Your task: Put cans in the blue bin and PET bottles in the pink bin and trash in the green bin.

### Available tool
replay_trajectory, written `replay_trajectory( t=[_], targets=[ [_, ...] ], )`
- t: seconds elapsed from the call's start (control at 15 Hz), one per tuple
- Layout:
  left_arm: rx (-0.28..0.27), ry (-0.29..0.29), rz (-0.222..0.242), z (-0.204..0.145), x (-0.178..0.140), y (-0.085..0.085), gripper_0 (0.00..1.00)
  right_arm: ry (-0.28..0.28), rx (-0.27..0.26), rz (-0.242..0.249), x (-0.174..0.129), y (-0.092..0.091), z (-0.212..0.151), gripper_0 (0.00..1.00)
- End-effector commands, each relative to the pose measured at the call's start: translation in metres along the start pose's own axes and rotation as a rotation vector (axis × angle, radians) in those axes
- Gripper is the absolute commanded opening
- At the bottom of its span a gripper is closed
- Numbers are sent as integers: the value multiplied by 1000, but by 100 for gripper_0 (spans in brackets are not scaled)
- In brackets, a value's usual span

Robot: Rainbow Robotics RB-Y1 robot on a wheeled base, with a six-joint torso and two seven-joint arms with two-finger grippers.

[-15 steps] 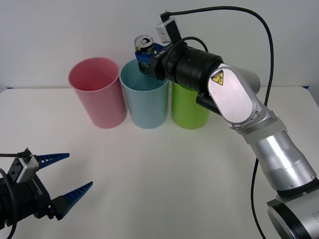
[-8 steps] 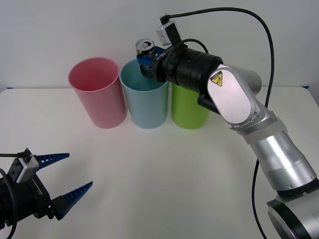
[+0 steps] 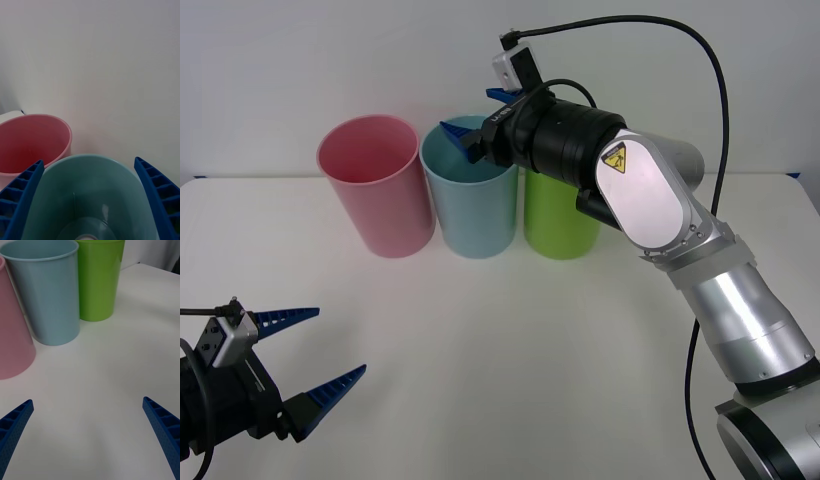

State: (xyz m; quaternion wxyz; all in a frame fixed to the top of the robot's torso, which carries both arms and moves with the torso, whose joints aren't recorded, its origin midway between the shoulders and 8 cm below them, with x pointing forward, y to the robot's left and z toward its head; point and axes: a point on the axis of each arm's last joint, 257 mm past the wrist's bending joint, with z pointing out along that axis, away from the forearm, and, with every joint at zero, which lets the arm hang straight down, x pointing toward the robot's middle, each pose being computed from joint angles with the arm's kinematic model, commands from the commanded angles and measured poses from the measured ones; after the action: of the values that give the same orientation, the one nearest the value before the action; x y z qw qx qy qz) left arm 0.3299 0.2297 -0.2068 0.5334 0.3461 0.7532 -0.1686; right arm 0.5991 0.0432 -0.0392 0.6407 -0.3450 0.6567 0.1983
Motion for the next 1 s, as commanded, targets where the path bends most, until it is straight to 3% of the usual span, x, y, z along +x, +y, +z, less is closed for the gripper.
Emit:
replay_trajectory(
  t=[0.07,0.33,0.47,0.73,1.0],
  targets=[
    [0,0,0,0,0,0,100,-4,0,0,-1,0,0,90],
    [0,0,0,0,0,0,100,-8,-3,6,-2,1,0,90],
    [0,0,0,0,0,0,100,-38,-23,30,-13,4,-3,90],
    [0,0,0,0,0,0,100,-115,-88,47,-44,11,-34,91],
    [0,0,0,0,0,0,100,-136,-149,51,-38,26,-79,91]
  ],
)
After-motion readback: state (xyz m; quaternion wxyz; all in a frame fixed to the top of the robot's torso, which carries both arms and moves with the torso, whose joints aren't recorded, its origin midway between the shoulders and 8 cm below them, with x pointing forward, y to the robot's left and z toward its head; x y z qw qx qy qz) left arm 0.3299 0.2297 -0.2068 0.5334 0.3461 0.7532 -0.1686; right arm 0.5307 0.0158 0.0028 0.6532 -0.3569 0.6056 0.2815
